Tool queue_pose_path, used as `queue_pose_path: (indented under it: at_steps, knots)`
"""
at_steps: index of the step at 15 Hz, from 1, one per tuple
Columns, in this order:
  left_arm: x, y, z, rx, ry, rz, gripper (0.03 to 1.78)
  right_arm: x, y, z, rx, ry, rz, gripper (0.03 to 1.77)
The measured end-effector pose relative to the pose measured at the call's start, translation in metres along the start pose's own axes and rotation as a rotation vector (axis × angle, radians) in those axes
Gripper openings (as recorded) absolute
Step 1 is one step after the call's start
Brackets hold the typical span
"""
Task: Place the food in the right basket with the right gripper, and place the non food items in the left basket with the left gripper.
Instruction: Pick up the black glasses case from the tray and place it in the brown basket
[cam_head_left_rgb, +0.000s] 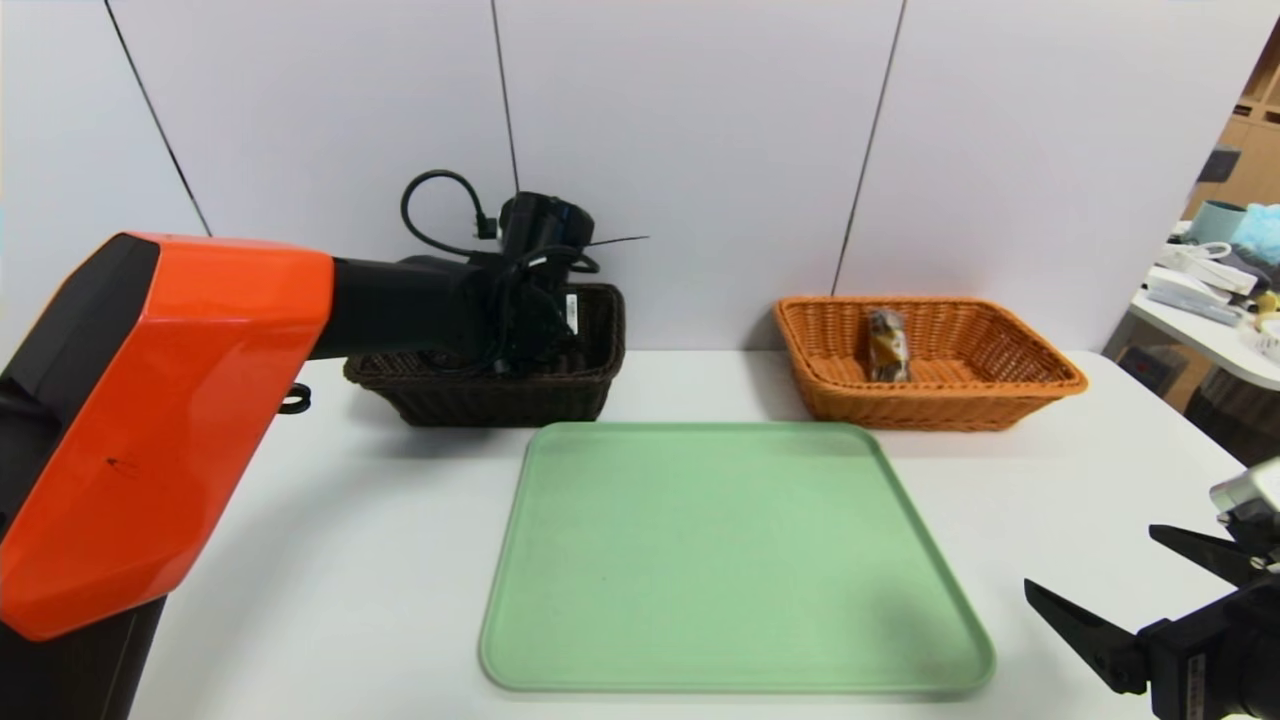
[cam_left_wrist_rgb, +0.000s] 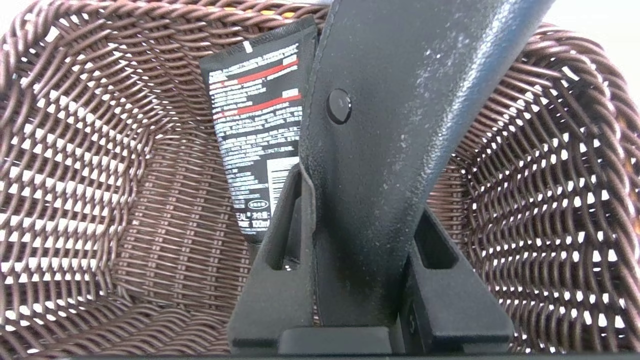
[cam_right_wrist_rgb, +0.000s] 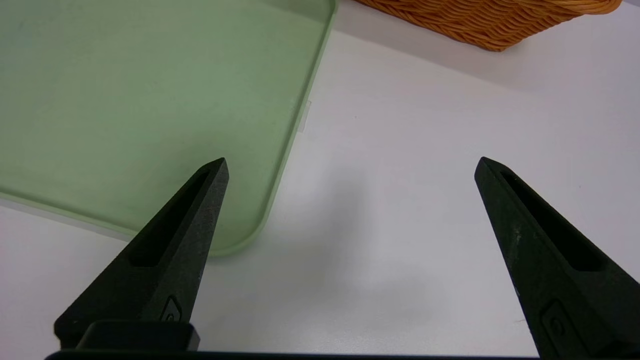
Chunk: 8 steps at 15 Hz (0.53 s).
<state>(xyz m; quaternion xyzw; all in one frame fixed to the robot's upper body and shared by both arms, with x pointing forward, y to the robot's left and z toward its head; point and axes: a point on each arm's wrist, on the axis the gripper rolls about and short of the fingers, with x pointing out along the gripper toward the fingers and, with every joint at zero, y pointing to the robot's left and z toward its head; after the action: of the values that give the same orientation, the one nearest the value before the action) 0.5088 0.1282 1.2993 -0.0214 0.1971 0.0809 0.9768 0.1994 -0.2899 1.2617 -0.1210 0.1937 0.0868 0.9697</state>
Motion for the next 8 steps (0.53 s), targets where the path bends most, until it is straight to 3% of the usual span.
queue_pose_path:
  at_steps: [3, 8]
  knots:
    - [0.0008, -0.0004, -0.002, -0.012, -0.017, -0.005, 0.91, 0.0003, 0.0001, -0.0001, 0.0, 0.001, 0.0, 1.7]
    - [-0.002, 0.0012, -0.0026, -0.007, -0.021, -0.006, 1.29, 0.0003, 0.0004, 0.0001, -0.003, 0.001, 0.002, 1.7]
